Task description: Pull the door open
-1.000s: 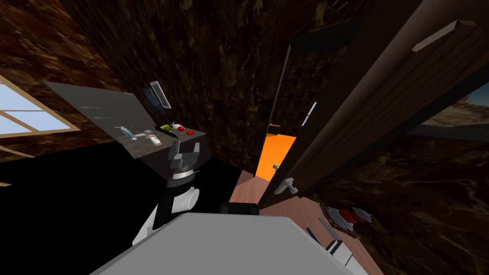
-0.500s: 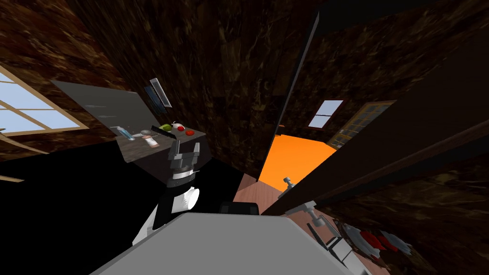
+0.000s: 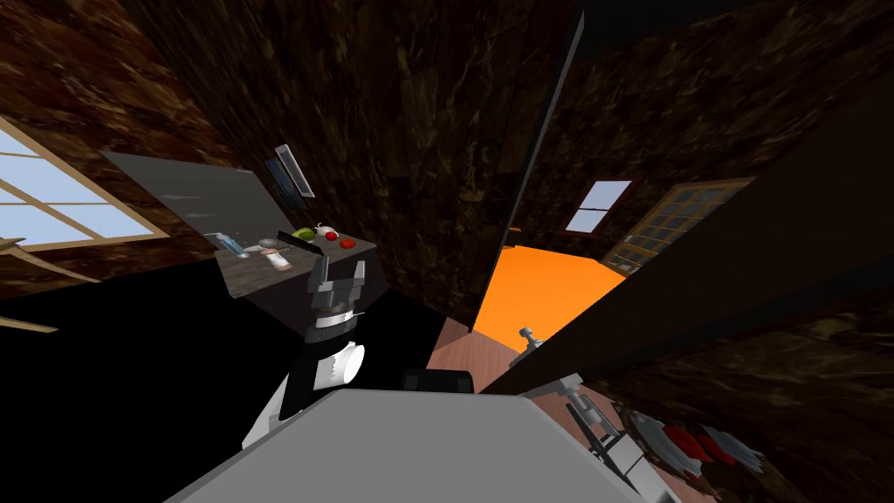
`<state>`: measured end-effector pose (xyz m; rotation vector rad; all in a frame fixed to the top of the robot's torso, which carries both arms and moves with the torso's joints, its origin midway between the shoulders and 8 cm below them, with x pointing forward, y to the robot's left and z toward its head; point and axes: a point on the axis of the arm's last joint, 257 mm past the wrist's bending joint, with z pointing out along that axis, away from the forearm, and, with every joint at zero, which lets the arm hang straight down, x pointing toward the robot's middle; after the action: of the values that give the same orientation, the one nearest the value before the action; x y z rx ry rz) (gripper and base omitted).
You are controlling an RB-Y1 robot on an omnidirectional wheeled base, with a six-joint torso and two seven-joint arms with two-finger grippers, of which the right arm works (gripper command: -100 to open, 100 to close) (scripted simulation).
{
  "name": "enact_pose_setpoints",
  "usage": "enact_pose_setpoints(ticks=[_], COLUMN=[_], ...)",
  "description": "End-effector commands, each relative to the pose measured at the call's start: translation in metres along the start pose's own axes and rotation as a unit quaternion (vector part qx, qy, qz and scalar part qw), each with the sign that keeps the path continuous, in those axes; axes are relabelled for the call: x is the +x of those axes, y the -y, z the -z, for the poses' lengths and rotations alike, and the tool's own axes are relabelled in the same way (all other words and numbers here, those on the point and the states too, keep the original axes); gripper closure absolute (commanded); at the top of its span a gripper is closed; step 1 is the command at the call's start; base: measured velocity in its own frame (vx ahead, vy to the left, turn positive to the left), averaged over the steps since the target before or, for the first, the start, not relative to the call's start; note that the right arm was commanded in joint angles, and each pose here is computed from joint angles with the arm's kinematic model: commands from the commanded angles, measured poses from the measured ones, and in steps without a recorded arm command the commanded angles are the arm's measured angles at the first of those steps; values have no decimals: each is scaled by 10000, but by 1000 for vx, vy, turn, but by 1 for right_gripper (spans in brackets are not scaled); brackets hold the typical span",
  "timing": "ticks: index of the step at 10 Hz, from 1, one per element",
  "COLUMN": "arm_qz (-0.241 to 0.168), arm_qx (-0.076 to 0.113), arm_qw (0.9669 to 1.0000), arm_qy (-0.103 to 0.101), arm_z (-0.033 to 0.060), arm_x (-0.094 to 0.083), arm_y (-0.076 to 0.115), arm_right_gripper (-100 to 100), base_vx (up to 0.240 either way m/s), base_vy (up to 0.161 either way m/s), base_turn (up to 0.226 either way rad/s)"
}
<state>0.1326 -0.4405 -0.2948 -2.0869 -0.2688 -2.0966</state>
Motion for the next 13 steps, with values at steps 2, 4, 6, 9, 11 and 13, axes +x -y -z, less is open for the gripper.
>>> enact_pose_setpoints(ticks=[2,4,6,9,11,13], arm_qz=[-32,-5,-13,-25,-32,-22], arm_qx=[11,54,119,219,278,284], arm_qw=[10000,10000,9999,9998,9996,9996], arm_qy=[19,7,8,12,15,20], arm_z=[19,-14,-34,-64,-82,-93], arm_x=[-16,-4,-7,-11,-13,-15], arm_y=[32,-3,-4,-5,-6,-14], arm_right_gripper=[100,100,100,100,100,100], base_vx=[-3,-166,-222,-243,-237,-138], base_vy=[0,-45,-60,-83,-110,-69], base_turn=[-3,134,124,130,108,51])
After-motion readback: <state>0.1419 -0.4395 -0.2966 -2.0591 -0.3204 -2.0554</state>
